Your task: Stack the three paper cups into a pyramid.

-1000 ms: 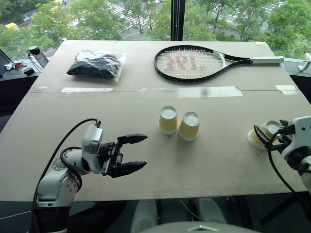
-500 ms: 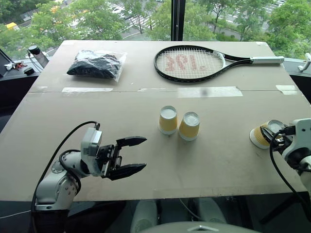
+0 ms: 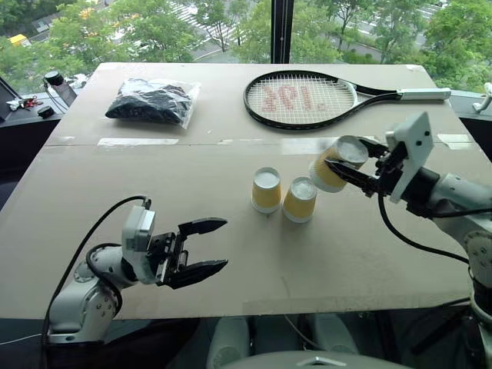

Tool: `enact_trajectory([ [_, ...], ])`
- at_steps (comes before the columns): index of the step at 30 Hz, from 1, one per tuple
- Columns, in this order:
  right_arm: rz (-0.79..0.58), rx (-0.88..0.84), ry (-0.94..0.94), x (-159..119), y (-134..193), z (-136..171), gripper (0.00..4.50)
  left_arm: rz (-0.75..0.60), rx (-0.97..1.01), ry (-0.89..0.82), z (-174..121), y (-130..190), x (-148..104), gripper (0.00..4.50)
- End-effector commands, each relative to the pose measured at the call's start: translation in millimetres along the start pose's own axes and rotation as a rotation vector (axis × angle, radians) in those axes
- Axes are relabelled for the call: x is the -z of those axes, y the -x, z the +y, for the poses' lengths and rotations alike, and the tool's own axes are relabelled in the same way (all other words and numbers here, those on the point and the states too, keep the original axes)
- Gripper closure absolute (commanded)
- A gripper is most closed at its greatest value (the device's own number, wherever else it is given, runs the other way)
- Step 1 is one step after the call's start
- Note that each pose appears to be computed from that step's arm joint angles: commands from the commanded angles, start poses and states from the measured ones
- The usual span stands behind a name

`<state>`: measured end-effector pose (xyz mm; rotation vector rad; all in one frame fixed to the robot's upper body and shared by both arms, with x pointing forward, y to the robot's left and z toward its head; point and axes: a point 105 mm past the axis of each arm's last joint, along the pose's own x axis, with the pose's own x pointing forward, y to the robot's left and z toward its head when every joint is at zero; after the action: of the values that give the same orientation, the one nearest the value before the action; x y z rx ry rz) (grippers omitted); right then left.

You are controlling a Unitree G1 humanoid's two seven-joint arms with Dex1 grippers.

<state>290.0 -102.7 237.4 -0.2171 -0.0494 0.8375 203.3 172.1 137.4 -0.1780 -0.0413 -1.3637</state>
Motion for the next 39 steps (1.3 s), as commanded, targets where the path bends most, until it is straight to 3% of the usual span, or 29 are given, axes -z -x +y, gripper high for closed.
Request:
enact_trajectory([
  [1, 0.0, -0.091, 0.045, -14, -14, 12, 2.04, -0.013, -0.015, -0.045, -8, 3, -11, 0.0],
  [13, 0.034, -0.228, 0.07, -20, -43, 30, 2.04, -0.119, -0.203, -0.084, -19, 34, -24, 0.0],
  [28, 0.114, -0.28, 0.088, -4, -58, 35, 2.04, -0.224, -0.29, -0.16, -12, 41, -30, 0.0],
  [32, 0.125, -0.291, 0.086, -2, -57, 36, 0.3, -0.226, -0.292, -0.162, -10, 41, -29, 0.0],
  [33, 0.118, -0.282, 0.088, -3, -57, 34, 0.05, -0.227, -0.292, -0.162, -10, 41, -28, 0.0],
  [39, -0.03, -0.133, 0.081, -30, -39, 8, 0.05, -0.257, -0.285, -0.172, -9, 38, -30, 0.0],
])
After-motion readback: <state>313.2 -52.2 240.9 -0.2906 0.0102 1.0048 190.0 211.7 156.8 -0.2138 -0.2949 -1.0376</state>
